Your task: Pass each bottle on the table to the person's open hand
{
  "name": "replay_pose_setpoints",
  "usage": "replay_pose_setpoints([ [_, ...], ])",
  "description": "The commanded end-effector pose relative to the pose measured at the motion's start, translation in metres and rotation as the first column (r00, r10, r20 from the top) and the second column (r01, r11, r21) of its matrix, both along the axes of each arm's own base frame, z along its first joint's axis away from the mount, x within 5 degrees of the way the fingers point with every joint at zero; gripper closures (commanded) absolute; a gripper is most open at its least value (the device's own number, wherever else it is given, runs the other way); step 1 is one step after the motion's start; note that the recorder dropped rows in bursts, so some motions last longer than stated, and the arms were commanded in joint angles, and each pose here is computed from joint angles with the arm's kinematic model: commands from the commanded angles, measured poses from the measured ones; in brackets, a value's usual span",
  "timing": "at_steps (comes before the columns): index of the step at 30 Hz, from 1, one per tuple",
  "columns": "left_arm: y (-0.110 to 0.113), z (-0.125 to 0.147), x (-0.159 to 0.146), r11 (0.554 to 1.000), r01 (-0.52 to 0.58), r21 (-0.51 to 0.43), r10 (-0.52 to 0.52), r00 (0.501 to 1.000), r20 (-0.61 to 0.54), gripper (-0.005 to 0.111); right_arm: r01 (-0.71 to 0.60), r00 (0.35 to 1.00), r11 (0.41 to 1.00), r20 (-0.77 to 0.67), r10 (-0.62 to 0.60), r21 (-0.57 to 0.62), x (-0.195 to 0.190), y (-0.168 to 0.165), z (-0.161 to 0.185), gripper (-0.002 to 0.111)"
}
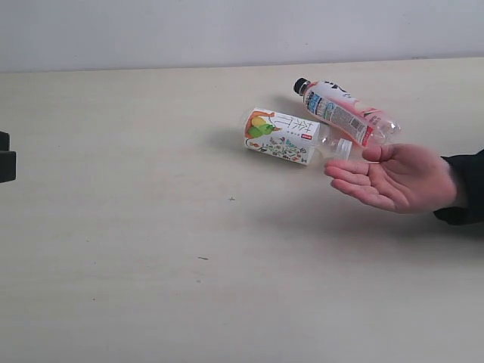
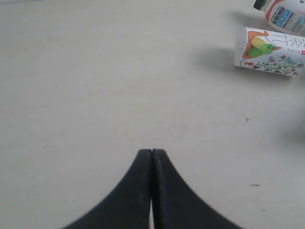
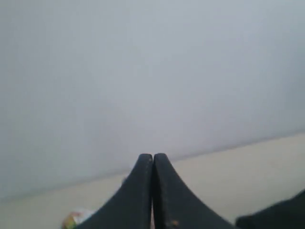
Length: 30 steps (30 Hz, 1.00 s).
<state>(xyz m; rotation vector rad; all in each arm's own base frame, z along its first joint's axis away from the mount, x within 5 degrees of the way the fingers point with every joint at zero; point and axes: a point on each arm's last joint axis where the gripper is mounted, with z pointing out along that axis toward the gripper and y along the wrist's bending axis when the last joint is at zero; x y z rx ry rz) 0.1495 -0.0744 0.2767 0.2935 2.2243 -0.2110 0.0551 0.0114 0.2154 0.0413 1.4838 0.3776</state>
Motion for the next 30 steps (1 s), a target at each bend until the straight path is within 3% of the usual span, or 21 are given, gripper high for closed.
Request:
replay_pose_setpoints([
  [1, 0.001, 0.001, 0.0, 1.0, -0.003, -0.009, 0.003, 1.0, 0.012, 0.107, -0.015, 0.942, 0.972, 0.328, -0.065, 0.234, -0.009, -0.008, 0.031, 0.108],
  [4, 0.001, 0.001, 0.0, 1.0, -0.003, -0.009, 0.003, 1.0, 0.012, 0.107, -0.034, 0.878, 0.966, 0.47, -0.094, 0.255, -0.02, -0.012, 0.065, 0.108],
  [6, 0.001, 0.001, 0.0, 1.0, -0.003, -0.009, 0.003, 1.0, 0.012, 0.107, -0.01, 0.891, 0.98, 0.447, -0.082, 0.2, -0.018, -0.01, 0.096, 0.108],
  [10, 0.001, 0.001, 0.0, 1.0, -0.003, -0.009, 0.003, 1.0, 0.012, 0.107, 0.023, 0.962, 0.998, 0.272, -0.038, 0.059, 0.017, 0.001, 0.154, 0.108],
  [14, 0.001, 0.001, 0.0, 1.0, -0.003, -0.009, 0.003, 1.0, 0.012, 0.107, 0.001, 1.0, 0.997, 0.03, 0.001, -0.083, 0.092, 0.02, 0.199, 0.108],
  [17, 0.001, 0.001, 0.0, 1.0, -0.003, -0.009, 0.003, 1.0, 0.012, 0.107, -0.059, 0.986, 0.976, -0.165, 0.025, -0.208, 0.161, 0.037, 0.215, 0.108],
  [21, 0.001, 0.001, 0.0, 1.0, -0.003, -0.009, 0.003, 1.0, 0.012, 0.107, -0.235, 0.868, 0.922, -0.494, 0.056, -0.309, 0.254, 0.062, 0.207, 0.108],
  [24, 0.001, 0.001, 0.0, 1.0, -0.003, -0.009, 0.003, 1.0, 0.012, 0.107, -0.378, 0.723, 0.867, -0.688, 0.058, -0.325, 0.312, 0.077, 0.182, 0.107],
  [28, 0.001, 0.001, 0.0, 1.0, -0.003, -0.009, 0.003, 1.0, 0.012, 0.107, -0.573, 0.497, 0.77, -0.866, 0.055, -0.28, 0.376, 0.097, 0.121, 0.092],
  [30, 0.001, 0.001, 0.0, 1.0, -0.003, -0.009, 0.003, 1.0, 0.012, 0.107, -0.609, 0.478, 0.738, -0.877, 0.048, -0.291, 0.403, 0.105, 0.097, 0.079],
])
